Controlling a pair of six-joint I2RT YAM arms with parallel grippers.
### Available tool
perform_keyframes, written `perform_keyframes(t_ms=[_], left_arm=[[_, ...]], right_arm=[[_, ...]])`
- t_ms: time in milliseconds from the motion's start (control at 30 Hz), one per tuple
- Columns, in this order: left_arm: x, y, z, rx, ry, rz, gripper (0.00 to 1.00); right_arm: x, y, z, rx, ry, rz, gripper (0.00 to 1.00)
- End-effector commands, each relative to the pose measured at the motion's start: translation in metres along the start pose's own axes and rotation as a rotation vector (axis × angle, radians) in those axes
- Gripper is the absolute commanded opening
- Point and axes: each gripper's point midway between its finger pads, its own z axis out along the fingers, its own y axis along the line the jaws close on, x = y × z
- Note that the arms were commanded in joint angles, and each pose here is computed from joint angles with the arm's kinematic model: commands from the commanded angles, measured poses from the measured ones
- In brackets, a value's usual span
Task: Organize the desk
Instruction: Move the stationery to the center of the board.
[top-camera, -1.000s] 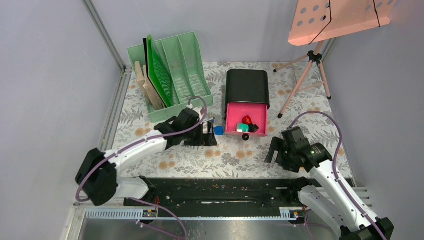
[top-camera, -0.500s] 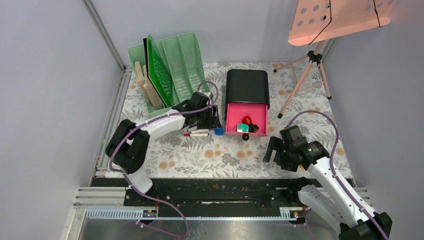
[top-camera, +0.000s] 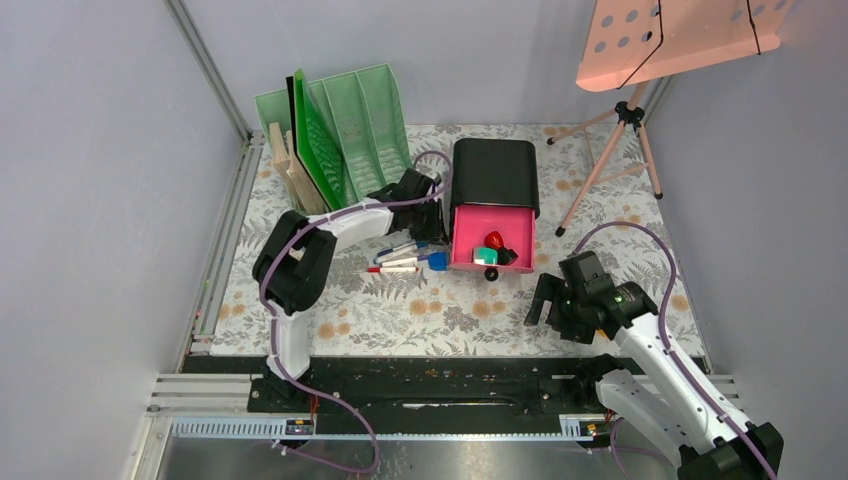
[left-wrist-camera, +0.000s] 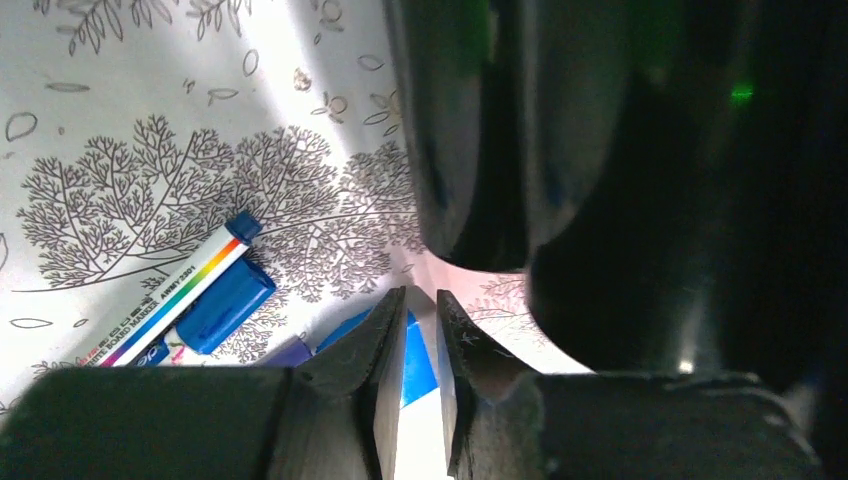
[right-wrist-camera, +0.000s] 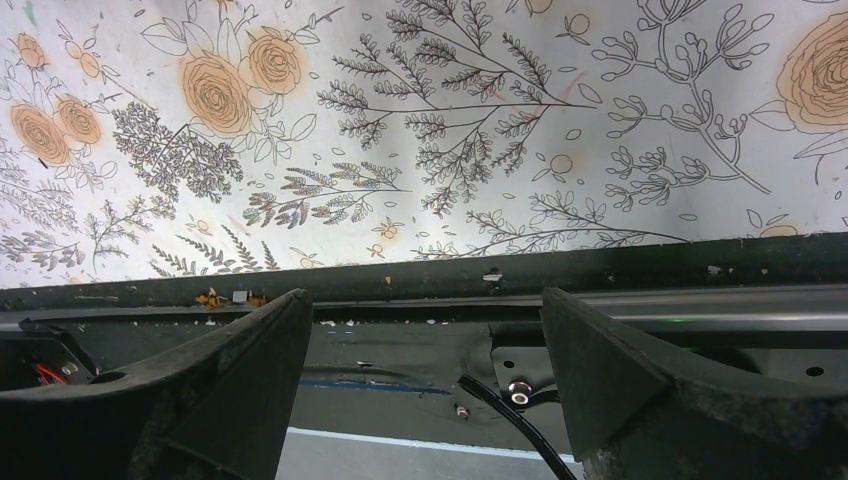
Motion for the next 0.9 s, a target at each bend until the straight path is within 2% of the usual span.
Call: perform_keyframes(t_ms=[0, 300, 533, 867], left_arm=[[0.004, 0.000, 0.006, 0.008, 0.027, -0.007, 0.17], [0.032, 0.001, 0.003, 0.056, 0.090, -0.002, 0.17], [0.059, 0.000, -0.015, 0.086, 0.115, 0.017, 0.16], [0.104, -0.019, -0.034, 0.137, 0.163, 0.050, 0.16]], right_arm=[[-0.002, 0.005, -0.003, -0.016, -0.004, -0.014, 0.91], [-0.002, 0.005, -0.004, -0.023, -0.008, -0.015, 0.91], [-0.001, 0.006, -0.004, -0.023, -0.001, -0.018, 0.92], [-0.002, 0.007, -0.005, -0.028, -0.003, -0.017, 0.92]])
